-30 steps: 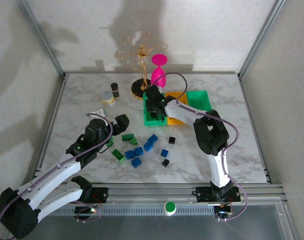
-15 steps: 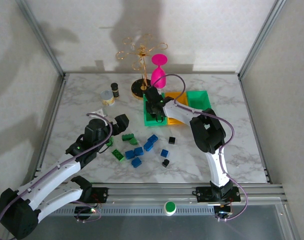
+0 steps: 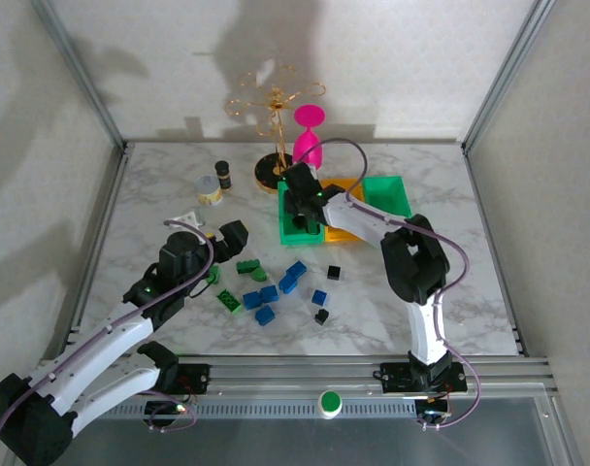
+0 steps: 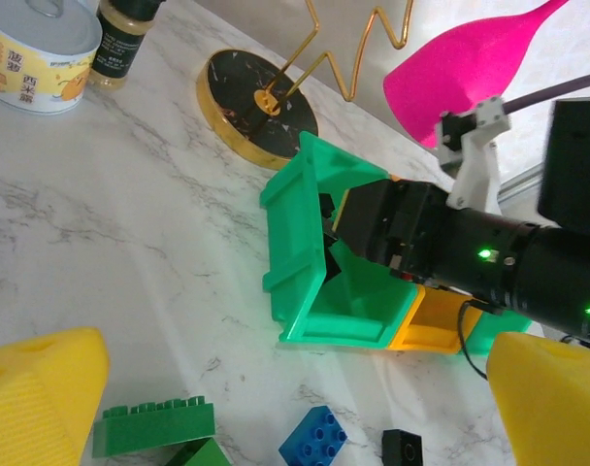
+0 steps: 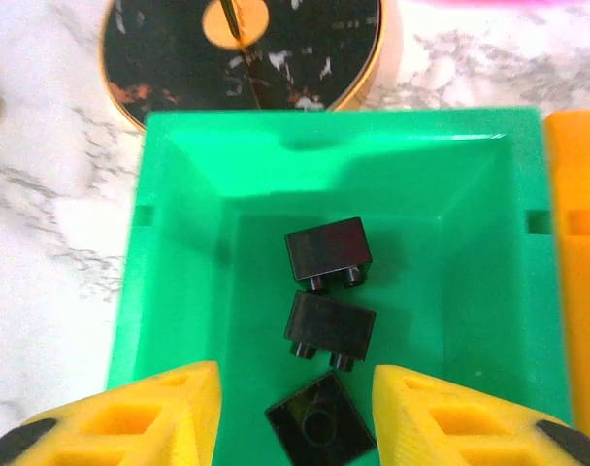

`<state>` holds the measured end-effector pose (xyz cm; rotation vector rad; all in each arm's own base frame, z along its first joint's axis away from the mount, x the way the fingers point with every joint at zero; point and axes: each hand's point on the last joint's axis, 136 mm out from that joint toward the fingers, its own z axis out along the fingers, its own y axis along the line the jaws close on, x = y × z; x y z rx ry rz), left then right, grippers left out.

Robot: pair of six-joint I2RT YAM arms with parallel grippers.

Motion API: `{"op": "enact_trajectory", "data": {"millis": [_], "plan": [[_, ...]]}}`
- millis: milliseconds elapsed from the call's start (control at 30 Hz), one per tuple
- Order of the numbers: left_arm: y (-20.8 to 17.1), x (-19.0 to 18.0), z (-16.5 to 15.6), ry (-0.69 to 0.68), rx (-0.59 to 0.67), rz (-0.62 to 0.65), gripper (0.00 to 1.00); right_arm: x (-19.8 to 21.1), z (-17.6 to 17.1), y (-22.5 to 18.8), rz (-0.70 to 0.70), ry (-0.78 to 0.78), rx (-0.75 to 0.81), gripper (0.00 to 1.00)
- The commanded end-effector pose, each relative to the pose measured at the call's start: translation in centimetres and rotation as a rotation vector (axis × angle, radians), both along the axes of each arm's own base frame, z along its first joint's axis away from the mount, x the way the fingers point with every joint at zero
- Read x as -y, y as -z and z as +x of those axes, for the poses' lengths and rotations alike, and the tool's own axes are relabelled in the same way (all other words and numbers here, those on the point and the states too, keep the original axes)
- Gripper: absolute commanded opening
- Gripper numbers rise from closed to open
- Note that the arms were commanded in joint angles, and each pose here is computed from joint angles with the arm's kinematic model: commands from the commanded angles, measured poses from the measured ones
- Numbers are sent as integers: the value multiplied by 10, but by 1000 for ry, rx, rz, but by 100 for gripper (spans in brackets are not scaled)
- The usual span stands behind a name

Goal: Sort the legos into containers by color
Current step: Place the lego in the container, then pick up the lego from the center of the table.

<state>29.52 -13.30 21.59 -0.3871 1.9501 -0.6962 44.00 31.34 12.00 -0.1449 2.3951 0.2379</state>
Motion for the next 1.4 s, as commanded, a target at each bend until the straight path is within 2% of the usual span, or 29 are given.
{"op": "enact_trajectory", "data": {"millis": [0, 300, 600, 800, 1067, 1367], "plan": [[-4, 1, -4, 30, 8, 1, 100, 10, -10, -33, 49, 14, 43, 46], [2, 11, -12, 86, -9, -15, 100, 44, -57, -41, 95, 28, 24, 48], [12, 31, -24, 133, -29, -41, 100, 81, -117, 1, 64, 25, -81, 52], [19, 47, -31, 155, -39, -45, 100, 95, -144, 32, 21, -1, -138, 55], [27, 56, -35, 163, -52, -60, 100, 104, -164, 63, -17, -39, -199, 60], [29, 55, -36, 157, -54, -48, 100, 96, -164, 77, -23, -4, -236, 61]]}}
